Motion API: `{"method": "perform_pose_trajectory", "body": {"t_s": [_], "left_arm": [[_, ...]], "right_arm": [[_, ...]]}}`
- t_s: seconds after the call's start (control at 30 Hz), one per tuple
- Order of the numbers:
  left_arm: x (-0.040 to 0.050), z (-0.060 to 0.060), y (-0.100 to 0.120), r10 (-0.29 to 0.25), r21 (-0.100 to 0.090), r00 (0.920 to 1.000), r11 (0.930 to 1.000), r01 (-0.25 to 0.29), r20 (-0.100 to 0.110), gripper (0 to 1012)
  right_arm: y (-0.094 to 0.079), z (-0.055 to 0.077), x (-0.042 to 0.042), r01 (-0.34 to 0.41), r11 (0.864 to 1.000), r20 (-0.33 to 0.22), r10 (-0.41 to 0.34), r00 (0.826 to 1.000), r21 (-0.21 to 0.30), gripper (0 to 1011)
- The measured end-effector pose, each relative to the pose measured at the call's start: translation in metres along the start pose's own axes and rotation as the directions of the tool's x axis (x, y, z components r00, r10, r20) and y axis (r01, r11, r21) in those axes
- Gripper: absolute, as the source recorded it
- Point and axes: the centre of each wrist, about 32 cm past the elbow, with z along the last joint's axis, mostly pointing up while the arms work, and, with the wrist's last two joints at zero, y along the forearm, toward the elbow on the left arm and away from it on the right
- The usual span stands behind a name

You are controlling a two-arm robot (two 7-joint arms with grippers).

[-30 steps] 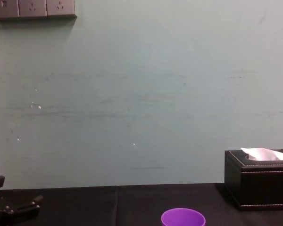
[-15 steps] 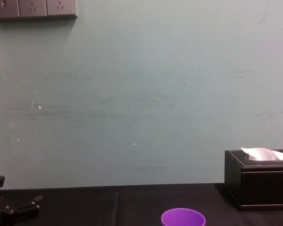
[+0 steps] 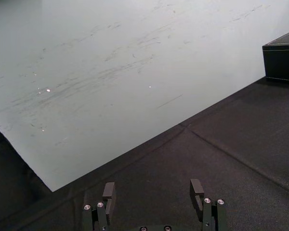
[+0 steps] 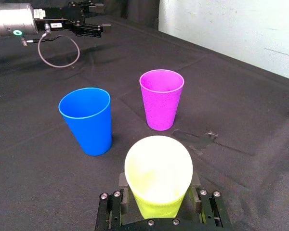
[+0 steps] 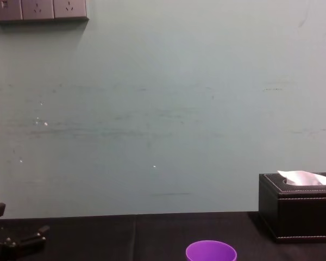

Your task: Stack the three plastic cups sequentially using one hand.

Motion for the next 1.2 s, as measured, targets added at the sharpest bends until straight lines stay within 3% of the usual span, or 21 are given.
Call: {"method": "perform_pose_trajectory", "body": {"t_s": [0.8, 1.2], "left_arm": [[0.0, 0.0, 0.0, 0.0, 0.0, 1.0, 1.0, 0.0, 0.0, 1010], [0.0, 0.0, 0.0, 0.0, 0.0, 1.0, 1.0, 0.0, 0.0, 1010]], "right_arm": [[-0.006, 0.004, -0.003, 0.006, 1.0, 0.02, -0.006, 1.0, 0.003, 729], [-0.025, 0.038, -0.0031, 0.028, 0.997, 0.023, -0.03, 0.999, 0.071, 729]]}}
